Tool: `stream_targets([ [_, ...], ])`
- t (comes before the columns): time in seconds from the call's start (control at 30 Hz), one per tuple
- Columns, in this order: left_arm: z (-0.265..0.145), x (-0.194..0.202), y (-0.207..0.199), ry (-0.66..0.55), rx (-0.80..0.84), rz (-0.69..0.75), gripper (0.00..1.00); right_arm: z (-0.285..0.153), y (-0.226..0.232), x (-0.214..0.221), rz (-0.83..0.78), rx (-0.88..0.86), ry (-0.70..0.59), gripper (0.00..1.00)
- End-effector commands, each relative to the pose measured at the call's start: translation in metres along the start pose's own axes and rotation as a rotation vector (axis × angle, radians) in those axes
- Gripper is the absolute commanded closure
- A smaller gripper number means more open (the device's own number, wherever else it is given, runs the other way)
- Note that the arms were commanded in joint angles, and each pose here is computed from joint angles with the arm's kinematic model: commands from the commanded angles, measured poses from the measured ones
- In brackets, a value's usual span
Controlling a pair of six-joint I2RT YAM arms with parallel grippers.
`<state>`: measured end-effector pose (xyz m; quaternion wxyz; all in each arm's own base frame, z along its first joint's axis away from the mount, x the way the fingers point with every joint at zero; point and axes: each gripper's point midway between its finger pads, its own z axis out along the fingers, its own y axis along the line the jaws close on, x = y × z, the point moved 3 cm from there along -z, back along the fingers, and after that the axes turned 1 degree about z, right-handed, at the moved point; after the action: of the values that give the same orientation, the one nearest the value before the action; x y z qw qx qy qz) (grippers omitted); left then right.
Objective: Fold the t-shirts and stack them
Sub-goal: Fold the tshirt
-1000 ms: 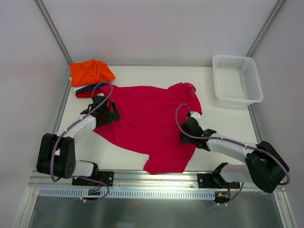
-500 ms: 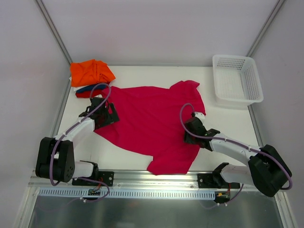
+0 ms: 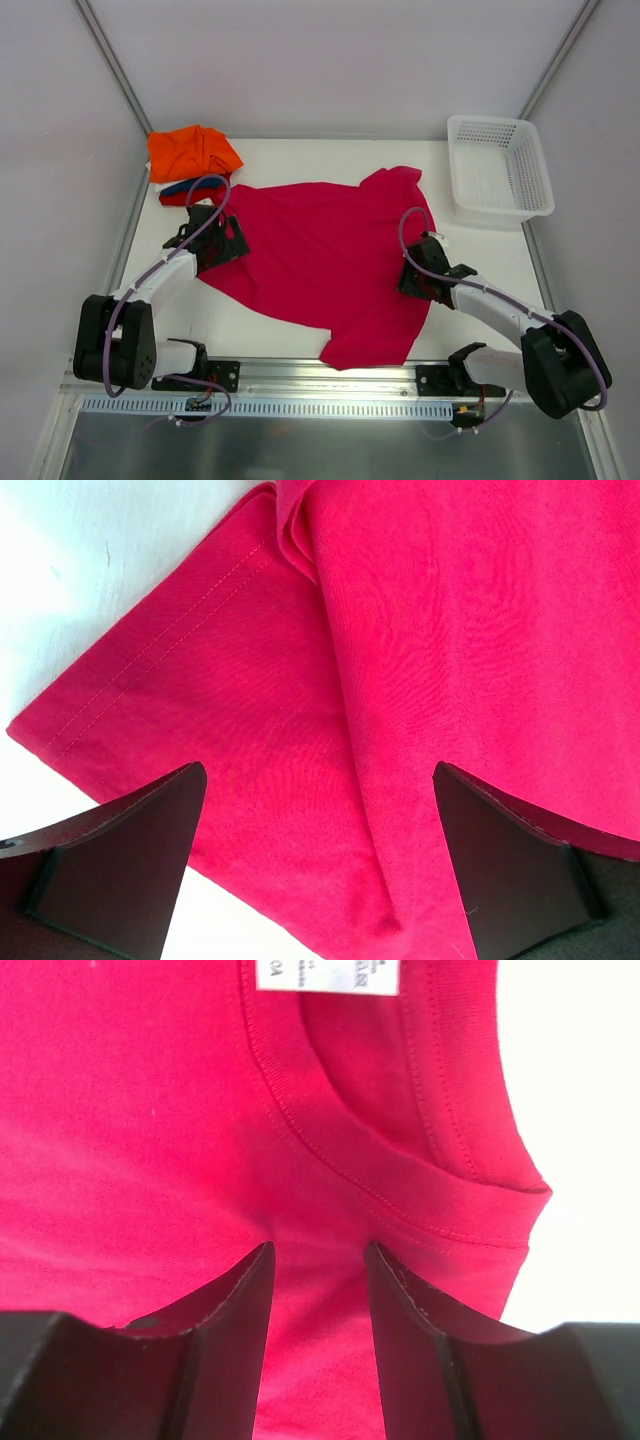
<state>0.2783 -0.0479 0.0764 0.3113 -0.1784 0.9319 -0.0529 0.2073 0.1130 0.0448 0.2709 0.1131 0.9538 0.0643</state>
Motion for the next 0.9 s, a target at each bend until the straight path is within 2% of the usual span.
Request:
stream_targets([
  [0.0,-0.005,-0.006,-0.002,-0.023,0.028,-0.009,0.01,-0.003,-0.003,-0.004,0.055,-0.032,0.024,0.55],
  [0.23,-0.008,-0.01,-0.001,-0.04,0.036,-0.013,0.01,0.0,-0.012,-0.016,0.125,-0.068,0.03,0.55],
  [0.63,-0.009,-0.013,-0.001,-0.04,0.049,-0.015,0.01,0.011,-0.021,-0.024,0.134,-0.071,0.075,0.54],
  [0.87,-0.008,-0.015,-0.003,-0.036,0.059,-0.013,0.01,0.019,-0.046,-0.037,0.194,-0.025,0.077,0.54],
])
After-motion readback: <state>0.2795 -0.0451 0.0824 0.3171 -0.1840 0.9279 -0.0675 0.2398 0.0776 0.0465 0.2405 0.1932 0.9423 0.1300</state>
